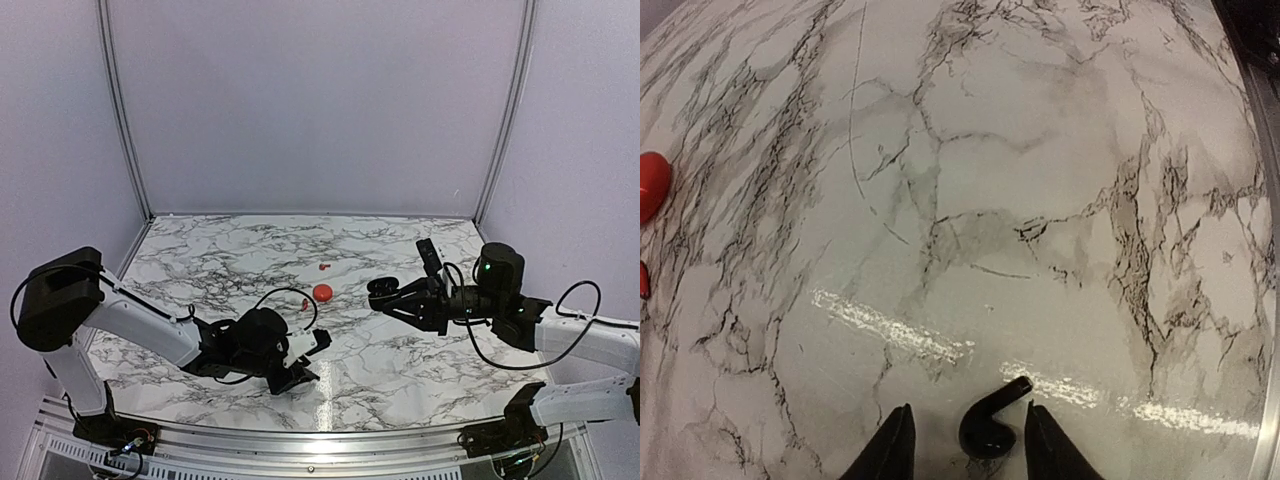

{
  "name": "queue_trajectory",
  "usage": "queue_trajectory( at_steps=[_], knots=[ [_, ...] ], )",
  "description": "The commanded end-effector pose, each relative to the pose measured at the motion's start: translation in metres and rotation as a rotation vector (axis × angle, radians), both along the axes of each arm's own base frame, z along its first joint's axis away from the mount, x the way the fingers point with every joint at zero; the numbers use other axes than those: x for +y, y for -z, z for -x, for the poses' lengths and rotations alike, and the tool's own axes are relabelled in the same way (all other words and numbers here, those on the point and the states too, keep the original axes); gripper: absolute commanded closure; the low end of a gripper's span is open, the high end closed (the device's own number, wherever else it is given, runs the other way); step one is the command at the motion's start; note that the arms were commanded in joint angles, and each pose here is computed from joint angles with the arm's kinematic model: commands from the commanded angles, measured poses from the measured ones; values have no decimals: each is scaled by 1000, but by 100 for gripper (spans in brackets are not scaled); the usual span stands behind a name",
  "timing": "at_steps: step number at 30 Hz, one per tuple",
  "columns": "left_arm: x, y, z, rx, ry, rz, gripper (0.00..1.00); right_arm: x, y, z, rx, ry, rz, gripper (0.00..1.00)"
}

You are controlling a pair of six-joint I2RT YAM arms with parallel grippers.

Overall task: Insert the wireless bluetooth earbuds into the charging case
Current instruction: Move the left earbud to the center of the board.

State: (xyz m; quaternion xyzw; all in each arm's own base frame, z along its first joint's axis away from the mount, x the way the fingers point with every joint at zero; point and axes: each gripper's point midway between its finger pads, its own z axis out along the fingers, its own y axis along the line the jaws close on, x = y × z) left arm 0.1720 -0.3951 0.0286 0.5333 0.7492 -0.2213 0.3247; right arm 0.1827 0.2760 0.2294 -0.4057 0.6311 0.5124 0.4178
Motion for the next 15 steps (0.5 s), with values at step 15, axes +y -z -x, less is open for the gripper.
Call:
queue_trajectory(
  at_steps=[15],
  knots=[
    [11, -11, 34, -89, 174, 296, 46, -1, -7, -3, 3, 11, -1, 100]
  ],
)
